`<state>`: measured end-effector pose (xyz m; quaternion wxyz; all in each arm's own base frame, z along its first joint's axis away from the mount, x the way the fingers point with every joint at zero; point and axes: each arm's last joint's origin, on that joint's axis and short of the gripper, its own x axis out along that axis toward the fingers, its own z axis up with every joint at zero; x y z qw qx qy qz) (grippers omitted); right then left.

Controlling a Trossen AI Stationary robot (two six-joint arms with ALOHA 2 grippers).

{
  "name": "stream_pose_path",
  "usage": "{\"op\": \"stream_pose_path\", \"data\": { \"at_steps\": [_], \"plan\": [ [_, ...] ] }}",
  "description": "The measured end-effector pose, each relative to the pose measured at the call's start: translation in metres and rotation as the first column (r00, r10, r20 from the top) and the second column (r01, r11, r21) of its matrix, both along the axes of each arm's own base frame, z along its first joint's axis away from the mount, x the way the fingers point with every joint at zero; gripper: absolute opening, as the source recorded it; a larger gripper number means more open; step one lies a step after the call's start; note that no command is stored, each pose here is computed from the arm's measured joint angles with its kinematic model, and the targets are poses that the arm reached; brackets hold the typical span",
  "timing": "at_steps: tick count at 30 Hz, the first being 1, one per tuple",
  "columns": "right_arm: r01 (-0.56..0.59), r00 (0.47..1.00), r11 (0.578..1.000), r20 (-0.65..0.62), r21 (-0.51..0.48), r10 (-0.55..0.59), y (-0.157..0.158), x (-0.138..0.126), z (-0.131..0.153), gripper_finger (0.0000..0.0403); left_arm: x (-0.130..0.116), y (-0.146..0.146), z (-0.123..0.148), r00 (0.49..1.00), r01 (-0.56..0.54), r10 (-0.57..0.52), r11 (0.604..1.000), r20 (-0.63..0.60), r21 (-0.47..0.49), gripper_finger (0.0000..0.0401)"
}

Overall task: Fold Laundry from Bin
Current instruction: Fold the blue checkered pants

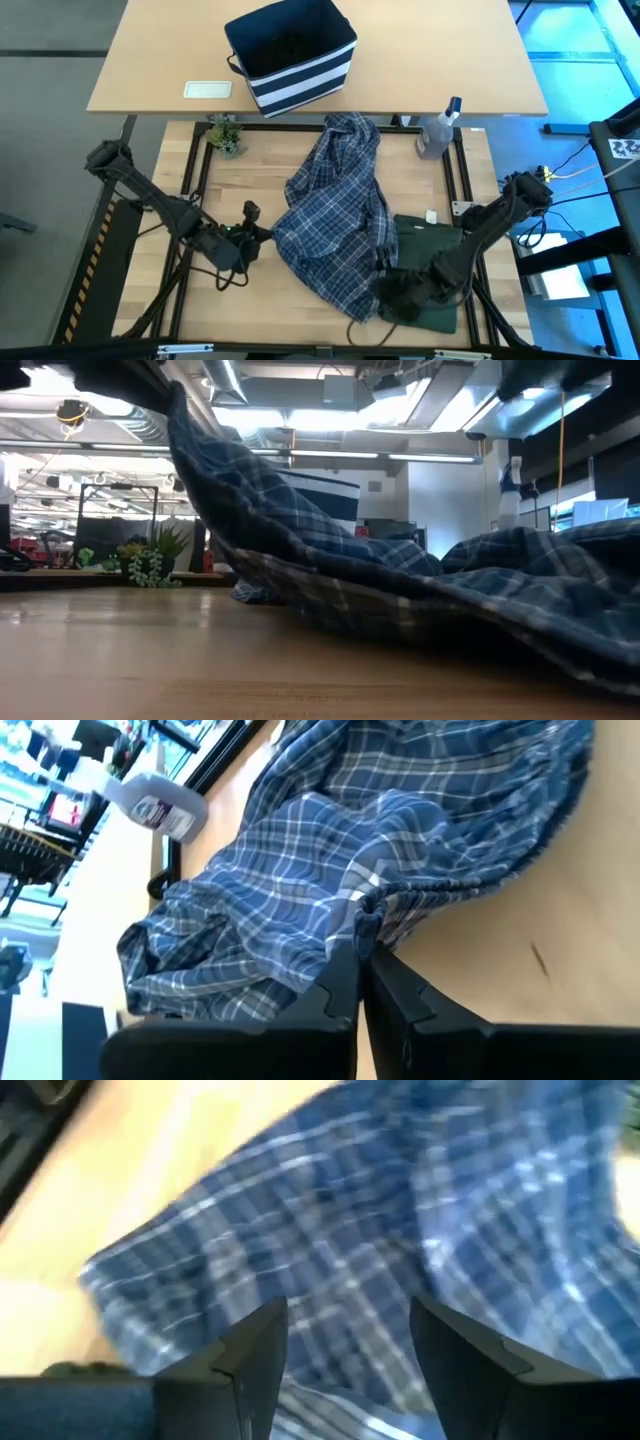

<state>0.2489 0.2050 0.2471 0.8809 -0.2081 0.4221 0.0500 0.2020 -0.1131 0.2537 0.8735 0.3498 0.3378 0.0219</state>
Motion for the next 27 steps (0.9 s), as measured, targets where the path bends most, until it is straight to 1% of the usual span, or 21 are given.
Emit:
{"op": "stream_pose_path", "data": {
  "at_steps": [7, 13, 19, 25, 27],
  "plan": [
    [-0.156, 0.987, 0.987, 0.046, 0.033, 0.154, 0.014, -0.004, -0.026, 0.0209, 0.007, 0.013, 0.000, 0.998, -0.055, 0.055, 0.998, -0.005, 0.004, 0.0000],
    [-0.278, 0.960, 0.960, -0.014, -0.026, 0.278, 0.036, 0.000, -0.061, 0.0209, 0.012, 0.026, 0.000, 0.993, -0.115, 0.115, 0.993, -0.005, 0.003, 0.0000],
    [-0.321, 0.947, 0.946, -0.035, -0.046, 0.320, 0.056, 0.001, -0.079, 0.0209, 0.016, 0.033, 0.000, 0.990, -0.139, 0.139, 0.990, -0.014, -0.017, 0.0000],
    [-0.350, 0.937, 0.934, -0.017, -0.069, 0.350, 0.065, 0.010, -0.096, 0.0209, 0.016, 0.034, 0.000, 0.990, -0.144, 0.144, 0.989, -0.011, -0.022, 0.0000],
    [-0.359, 0.933, 0.929, -0.028, -0.095, 0.358, 0.065, 0.011, -0.101, 0.0209, 0.016, 0.034, 0.000, 0.990, -0.144, 0.144, 0.989, -0.011, -0.022, 0.0000]
  ]
}}
